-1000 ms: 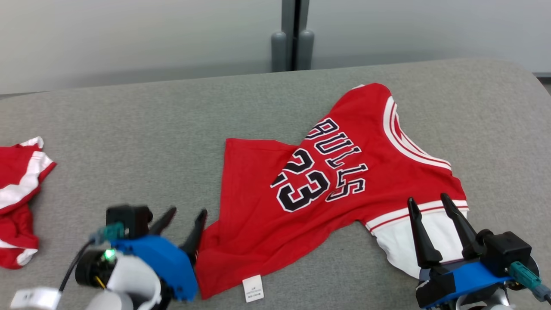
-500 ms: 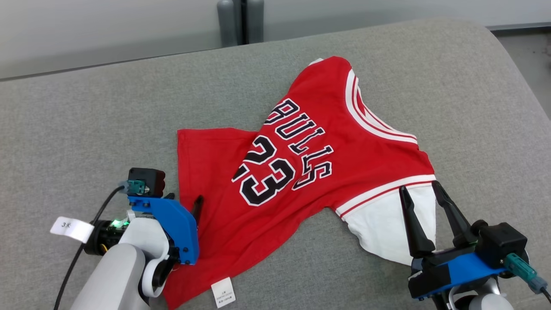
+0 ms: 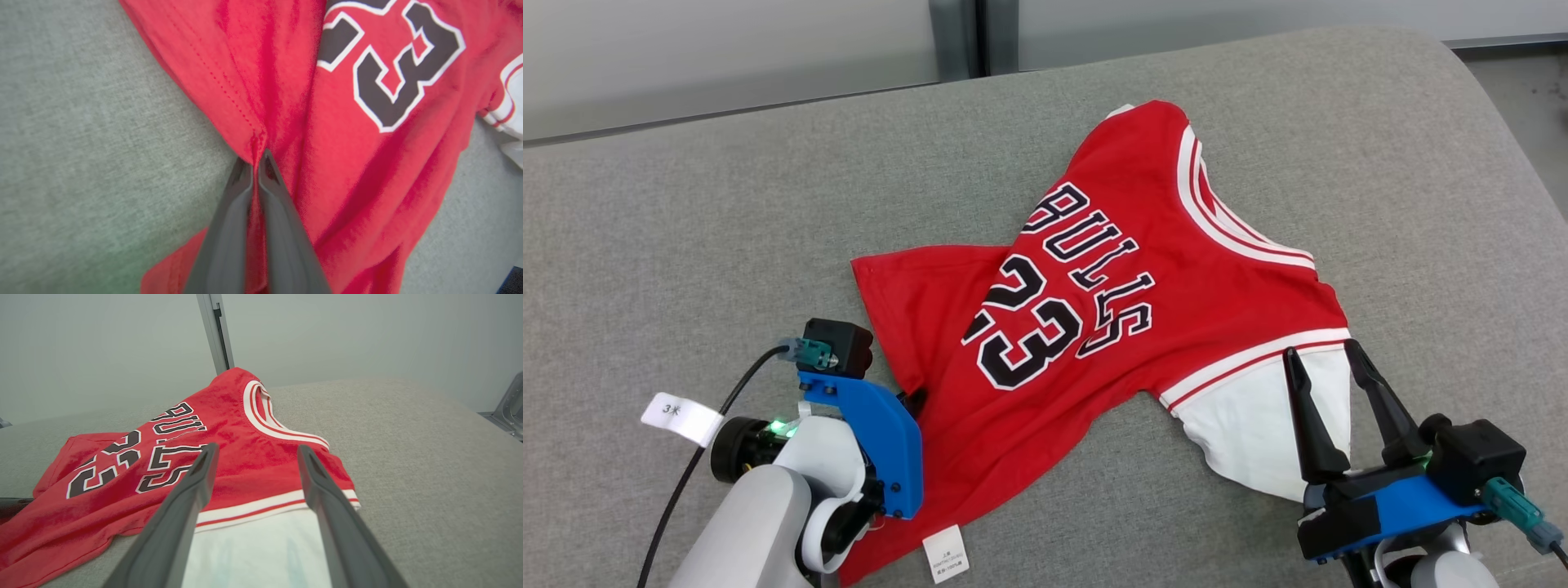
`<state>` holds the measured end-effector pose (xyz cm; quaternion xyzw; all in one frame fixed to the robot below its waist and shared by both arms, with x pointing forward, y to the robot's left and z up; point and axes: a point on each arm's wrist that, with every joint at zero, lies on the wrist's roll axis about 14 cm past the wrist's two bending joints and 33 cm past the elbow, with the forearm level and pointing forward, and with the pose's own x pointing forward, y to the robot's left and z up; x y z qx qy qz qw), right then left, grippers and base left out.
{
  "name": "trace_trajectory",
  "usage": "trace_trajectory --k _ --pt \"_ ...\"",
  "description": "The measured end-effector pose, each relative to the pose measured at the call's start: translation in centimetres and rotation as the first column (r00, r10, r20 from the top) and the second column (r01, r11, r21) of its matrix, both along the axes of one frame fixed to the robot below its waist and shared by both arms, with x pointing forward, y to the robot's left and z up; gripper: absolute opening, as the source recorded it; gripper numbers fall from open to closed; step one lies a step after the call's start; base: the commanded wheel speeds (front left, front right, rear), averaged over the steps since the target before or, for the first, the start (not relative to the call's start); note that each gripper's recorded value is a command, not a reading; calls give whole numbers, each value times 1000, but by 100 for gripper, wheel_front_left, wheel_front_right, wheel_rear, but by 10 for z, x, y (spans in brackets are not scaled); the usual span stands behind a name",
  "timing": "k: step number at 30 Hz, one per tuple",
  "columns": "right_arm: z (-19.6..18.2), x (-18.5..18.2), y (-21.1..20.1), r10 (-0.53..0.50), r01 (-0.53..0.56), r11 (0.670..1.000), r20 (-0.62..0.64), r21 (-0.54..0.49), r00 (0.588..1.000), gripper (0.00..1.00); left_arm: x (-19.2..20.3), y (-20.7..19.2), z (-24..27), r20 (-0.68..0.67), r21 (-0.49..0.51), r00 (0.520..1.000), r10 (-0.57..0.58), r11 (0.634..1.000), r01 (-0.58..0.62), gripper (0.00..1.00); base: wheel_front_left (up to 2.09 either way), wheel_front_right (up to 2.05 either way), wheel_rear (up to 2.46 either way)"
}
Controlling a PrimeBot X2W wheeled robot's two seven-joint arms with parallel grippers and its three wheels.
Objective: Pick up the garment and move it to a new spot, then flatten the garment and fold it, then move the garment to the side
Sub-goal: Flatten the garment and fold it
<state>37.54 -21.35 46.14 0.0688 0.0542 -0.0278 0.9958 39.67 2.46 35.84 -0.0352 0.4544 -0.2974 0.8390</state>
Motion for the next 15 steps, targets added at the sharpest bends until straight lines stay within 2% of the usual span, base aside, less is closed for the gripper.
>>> trace_trajectory --k 5,9,15 --pt "0 3 2 6 -6 1000 4 5 1000 100 22 10 7 131 6 989 75 997 -76 0 0 0 0" --pt "-1 5 3 9 -9 1000 3 5 1000 100 57 19 26 279 -17 950 137 990 -137 0 0 0 0" --pt "-2 9 4 13 -13 1000 3 2 1000 100 97 27 41 400 -26 901 168 985 -171 0 0 0 0"
